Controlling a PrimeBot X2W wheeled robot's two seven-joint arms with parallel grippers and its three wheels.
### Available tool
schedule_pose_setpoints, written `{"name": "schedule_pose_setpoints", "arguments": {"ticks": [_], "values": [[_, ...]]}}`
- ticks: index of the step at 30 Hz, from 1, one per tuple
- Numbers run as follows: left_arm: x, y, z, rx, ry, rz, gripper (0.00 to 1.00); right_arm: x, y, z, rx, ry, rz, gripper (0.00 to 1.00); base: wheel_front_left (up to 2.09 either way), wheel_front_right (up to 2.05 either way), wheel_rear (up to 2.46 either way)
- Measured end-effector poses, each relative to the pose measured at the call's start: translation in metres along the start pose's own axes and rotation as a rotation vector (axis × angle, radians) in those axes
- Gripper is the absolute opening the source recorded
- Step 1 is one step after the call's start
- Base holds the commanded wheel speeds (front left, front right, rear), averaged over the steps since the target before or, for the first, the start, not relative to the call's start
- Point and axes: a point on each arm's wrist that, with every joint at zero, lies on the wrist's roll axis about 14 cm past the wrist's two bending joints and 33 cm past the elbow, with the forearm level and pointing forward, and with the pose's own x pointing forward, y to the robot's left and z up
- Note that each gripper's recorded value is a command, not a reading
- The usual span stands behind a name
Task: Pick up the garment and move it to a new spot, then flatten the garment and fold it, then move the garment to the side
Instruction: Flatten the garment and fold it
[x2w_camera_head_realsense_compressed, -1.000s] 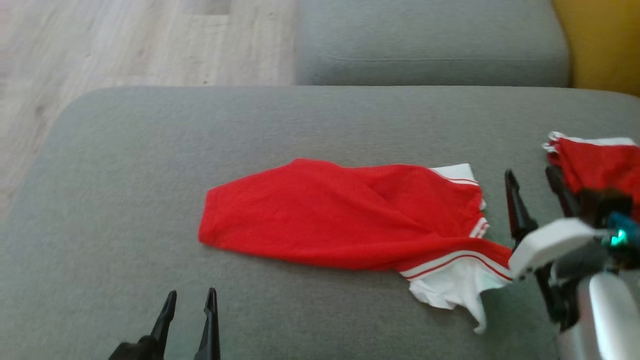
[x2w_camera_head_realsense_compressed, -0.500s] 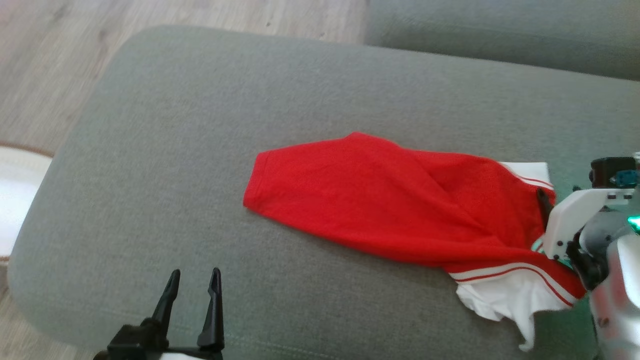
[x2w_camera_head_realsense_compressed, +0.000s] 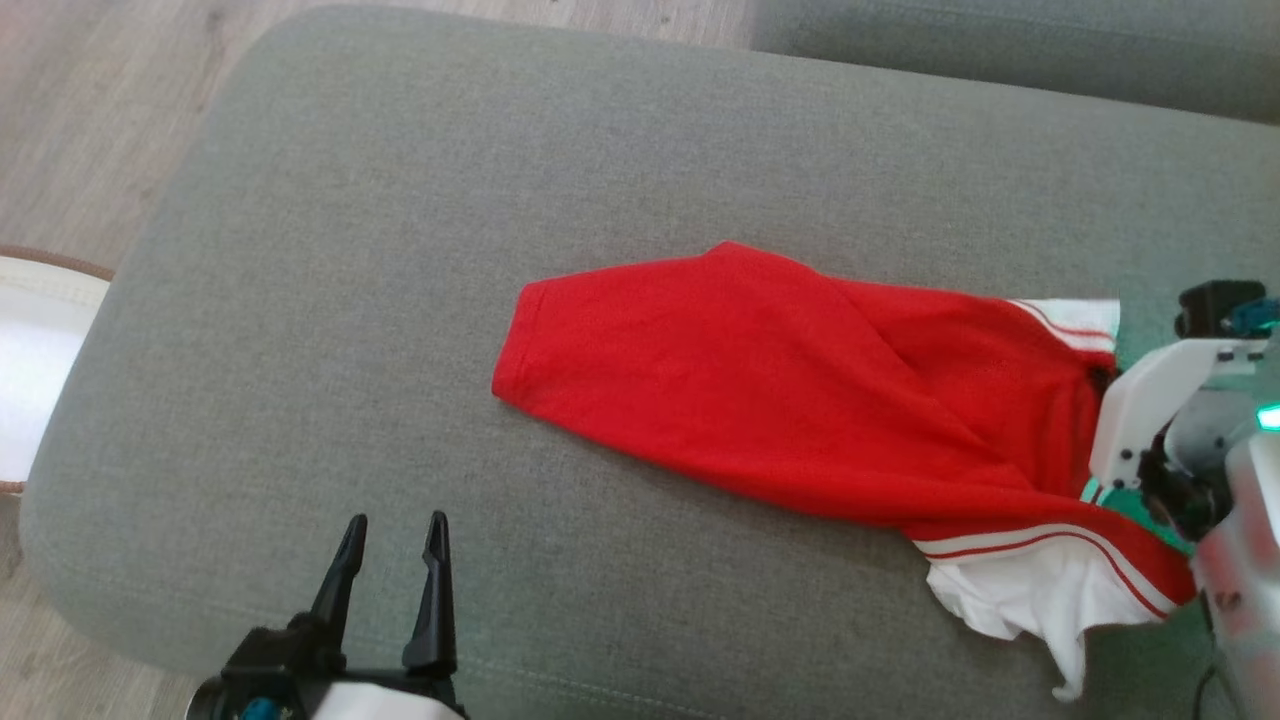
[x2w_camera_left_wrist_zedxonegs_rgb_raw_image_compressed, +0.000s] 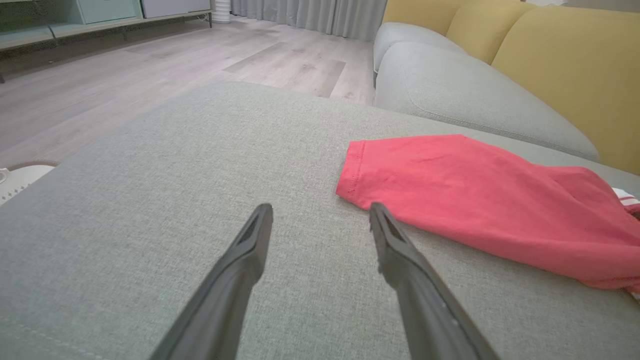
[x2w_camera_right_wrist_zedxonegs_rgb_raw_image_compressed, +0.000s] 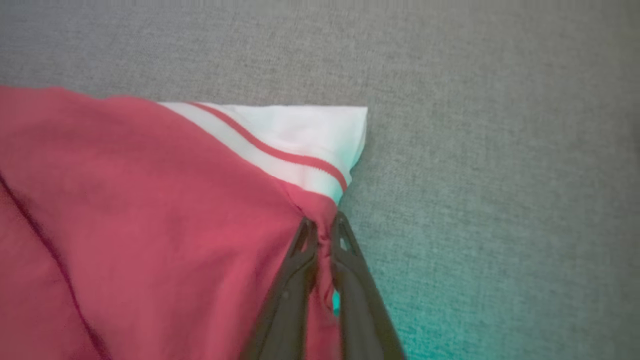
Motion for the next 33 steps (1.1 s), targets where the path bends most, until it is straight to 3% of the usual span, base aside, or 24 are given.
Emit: {"name": "schedule_pose_setpoints", "arguments": {"ticks": [4,13,23,28,29,30,31,33], "values": [[0.005,-0.002,-0.001,0.0,0.006,-0.003,1.0,0.002,-0.008,0.026,-0.019,-0.093,-0.014,0.0,0.0,0.0,0.0],[0.015,-0.004,0.003,-0.004,-0.008,0.0,1.0,-0.001,-0.026,0.146,-0.124,-0.391,-0.095,0.0,0.0,0.0,0.0],[0.016,0.003,-0.003,-0.013,0.008,0.034,1.0,0.002,-0.026,0.214,-0.24,-0.558,-0.152,0.0,0.0,0.0,0.0],[0.018,0.005,-0.005,-0.01,0.014,0.039,1.0,0.002,-0.022,0.23,-0.27,-0.622,-0.154,0.0,0.0,0.0,0.0],[0.019,0.004,-0.004,-0.009,0.012,0.037,1.0,0.002,-0.022,0.23,-0.263,-0.622,-0.155,0.38,0.0,0.0,0.0],[0.019,0.004,-0.004,-0.006,0.011,0.036,1.0,0.003,-0.022,0.23,-0.254,-0.621,-0.154,0.93,0.0,0.0,0.0],[0.02,0.003,-0.005,-0.006,0.011,0.036,1.0,0.003,-0.021,0.23,-0.249,-0.628,-0.152,1.0,0.0,0.0,0.0],[0.021,0.002,-0.005,-0.008,0.009,0.029,1.0,0.004,-0.015,0.229,-0.25,-0.632,-0.143,1.0,0.0,0.0,0.0]]}}
